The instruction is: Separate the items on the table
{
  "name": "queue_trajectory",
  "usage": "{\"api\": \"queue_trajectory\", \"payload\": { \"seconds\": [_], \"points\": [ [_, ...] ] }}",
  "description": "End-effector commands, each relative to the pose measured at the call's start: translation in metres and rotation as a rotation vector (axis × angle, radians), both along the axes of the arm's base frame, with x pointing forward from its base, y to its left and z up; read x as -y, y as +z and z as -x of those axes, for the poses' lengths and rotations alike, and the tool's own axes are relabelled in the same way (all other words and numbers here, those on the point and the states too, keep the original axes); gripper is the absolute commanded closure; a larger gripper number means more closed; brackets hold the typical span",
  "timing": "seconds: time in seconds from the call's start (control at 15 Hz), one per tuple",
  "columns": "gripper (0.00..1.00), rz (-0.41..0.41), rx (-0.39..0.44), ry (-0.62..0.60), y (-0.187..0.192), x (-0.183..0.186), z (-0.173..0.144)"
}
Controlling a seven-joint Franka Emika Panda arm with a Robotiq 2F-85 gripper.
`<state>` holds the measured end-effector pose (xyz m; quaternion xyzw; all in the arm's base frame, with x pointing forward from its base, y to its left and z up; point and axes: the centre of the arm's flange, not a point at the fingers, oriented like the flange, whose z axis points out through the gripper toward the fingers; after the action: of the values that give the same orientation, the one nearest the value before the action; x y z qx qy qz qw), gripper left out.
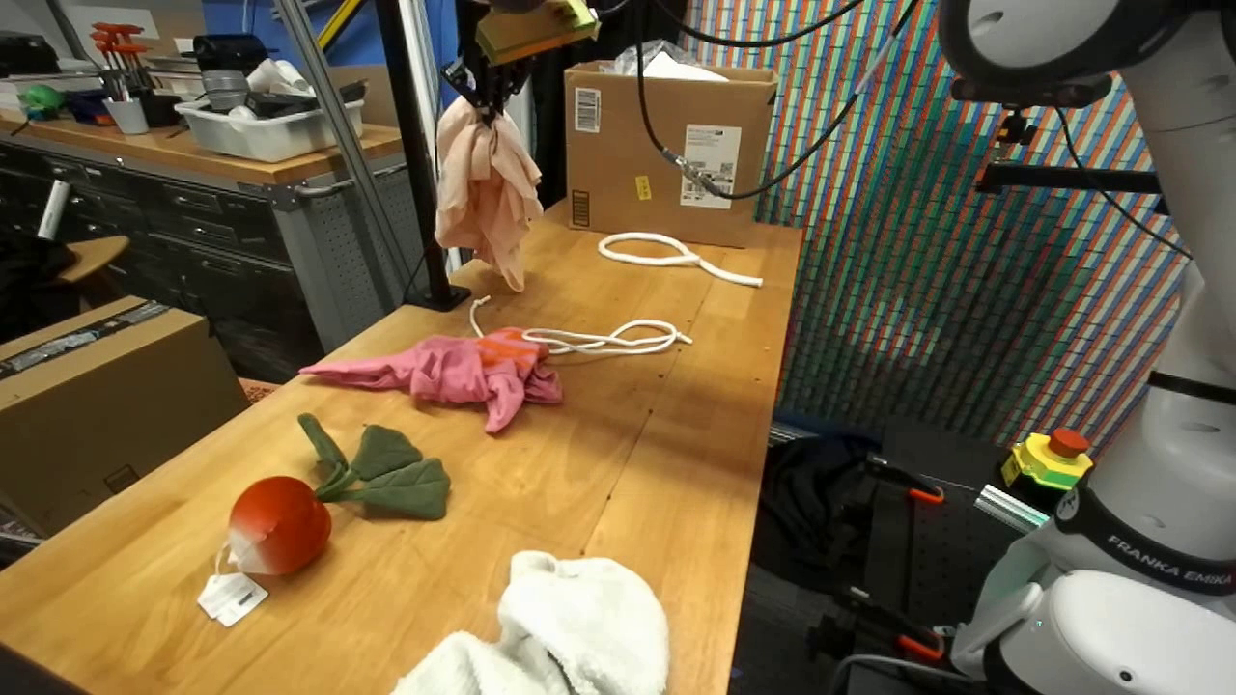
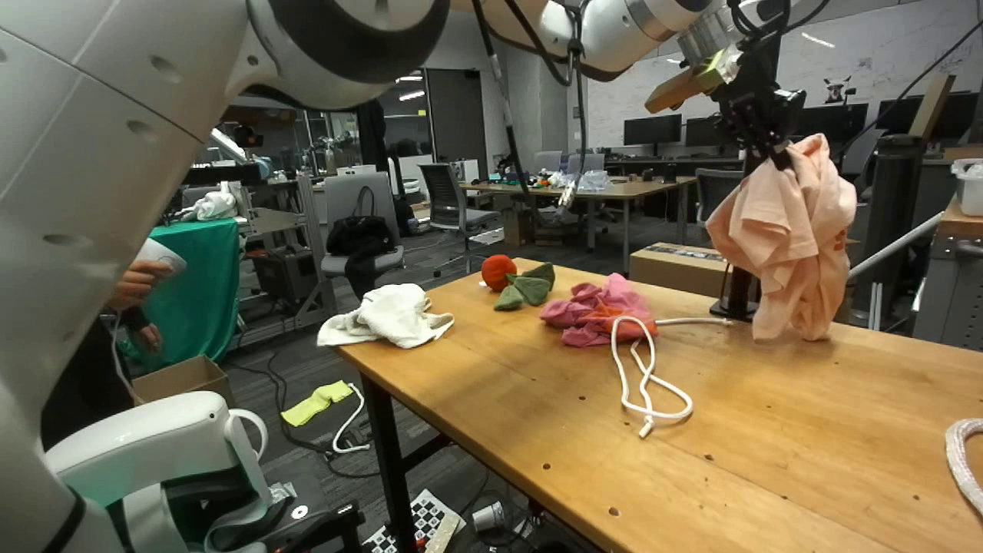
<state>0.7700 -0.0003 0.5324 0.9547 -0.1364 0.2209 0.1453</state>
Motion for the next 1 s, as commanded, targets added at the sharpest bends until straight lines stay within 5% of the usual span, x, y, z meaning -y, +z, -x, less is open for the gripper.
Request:
{"api": "queue_trajectory", "payload": {
  "seconds": [0.0,0.53,0.6,0.93],
  "points": [
    [0.96,0.037,0.059,-0.082,0.007,0.021,-0.037],
    [0.94,0.076,0.077,-0.170,-0.008,0.046,-0.045],
    [0.65,0.074,0.067,-0.165,-0.008,0.047,-0.043],
    [0.35,0.078,0.056,-0.145,-0.008,0.042,-0.036]
  ]
}}
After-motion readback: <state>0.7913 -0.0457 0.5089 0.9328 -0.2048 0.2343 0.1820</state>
